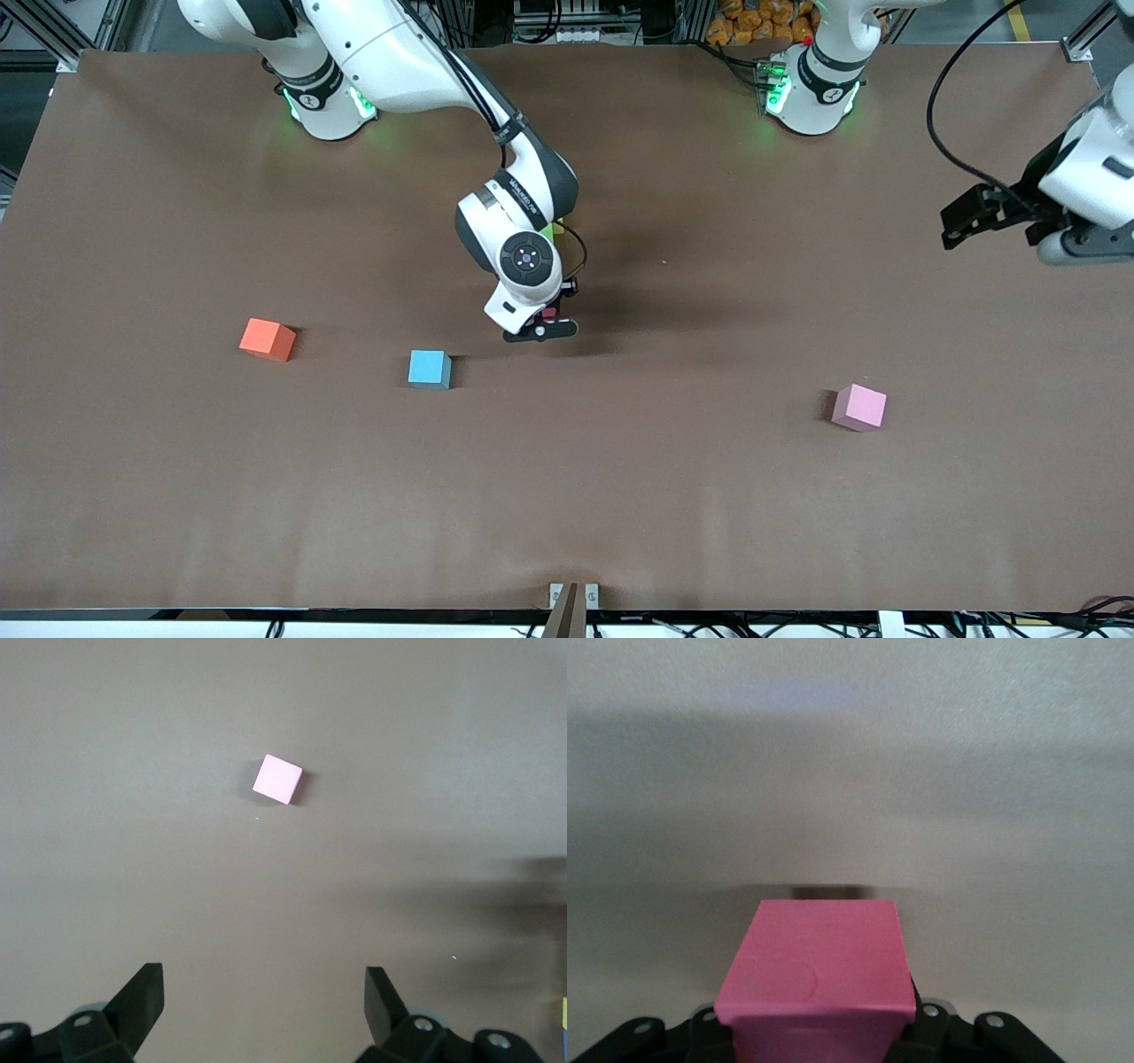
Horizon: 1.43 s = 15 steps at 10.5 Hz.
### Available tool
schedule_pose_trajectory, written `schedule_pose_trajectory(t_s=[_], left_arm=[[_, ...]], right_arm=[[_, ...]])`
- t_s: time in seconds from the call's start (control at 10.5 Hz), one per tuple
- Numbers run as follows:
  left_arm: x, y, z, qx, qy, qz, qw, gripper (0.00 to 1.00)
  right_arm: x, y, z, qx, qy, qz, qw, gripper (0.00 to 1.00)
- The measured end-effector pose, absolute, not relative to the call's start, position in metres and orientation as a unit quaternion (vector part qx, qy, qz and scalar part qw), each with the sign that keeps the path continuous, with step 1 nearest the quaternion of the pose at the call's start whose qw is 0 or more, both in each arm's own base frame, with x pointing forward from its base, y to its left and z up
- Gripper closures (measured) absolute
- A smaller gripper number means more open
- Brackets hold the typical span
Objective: Arrange blocks into number 1
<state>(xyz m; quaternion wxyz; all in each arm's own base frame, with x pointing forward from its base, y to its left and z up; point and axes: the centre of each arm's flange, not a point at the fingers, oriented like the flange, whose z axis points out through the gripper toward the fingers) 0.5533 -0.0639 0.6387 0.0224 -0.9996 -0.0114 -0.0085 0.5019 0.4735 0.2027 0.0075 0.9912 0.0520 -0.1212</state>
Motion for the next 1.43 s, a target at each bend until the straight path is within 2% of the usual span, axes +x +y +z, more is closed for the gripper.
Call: schedule_pose_trajectory(t_s=[0.19,0.29,0.48,0.57,1.05,1.24,1.43], left_arm=[[0.552,-0.066,0.638,-1.000,-0.009,-0.007,0.023,0.00],[0.551,-0.069,0.636,-1.000,-0.004,-0.004,0.023,0.00],[0.551,-0.072,0.635,-1.000,-0.002,-0.003,0.023,0.00],[0.551,-0.072,0.635,-1.000,-0.002,-0.003,0.023,0.00],[0.551,-0.073,0.634,-1.000,0.000,-0.003,0.023,0.00],[0.550,-0.076,0.635,-1.000,0.002,-0.004,0.023,0.00],[0.548,-0.080,0.635,-1.000,0.006,-0.003,0.023,0.00]], right_arm=[[0.501,0.474,0.202,0.991,0.052,-0.122,0.008,0.39],[0.501,0.474,0.202,0.991,0.051,-0.122,0.008,0.30],[0.506,0.474,0.211,0.992,0.052,-0.116,0.005,0.04],[0.512,0.471,0.224,0.991,0.063,-0.119,0.004,0.00],[0.555,0.386,0.307,0.955,0.250,-0.153,0.042,0.00],[0.573,0.346,0.359,0.958,0.247,-0.138,0.043,0.00],[0.590,0.294,0.435,0.977,0.187,-0.095,0.025,0.00]])
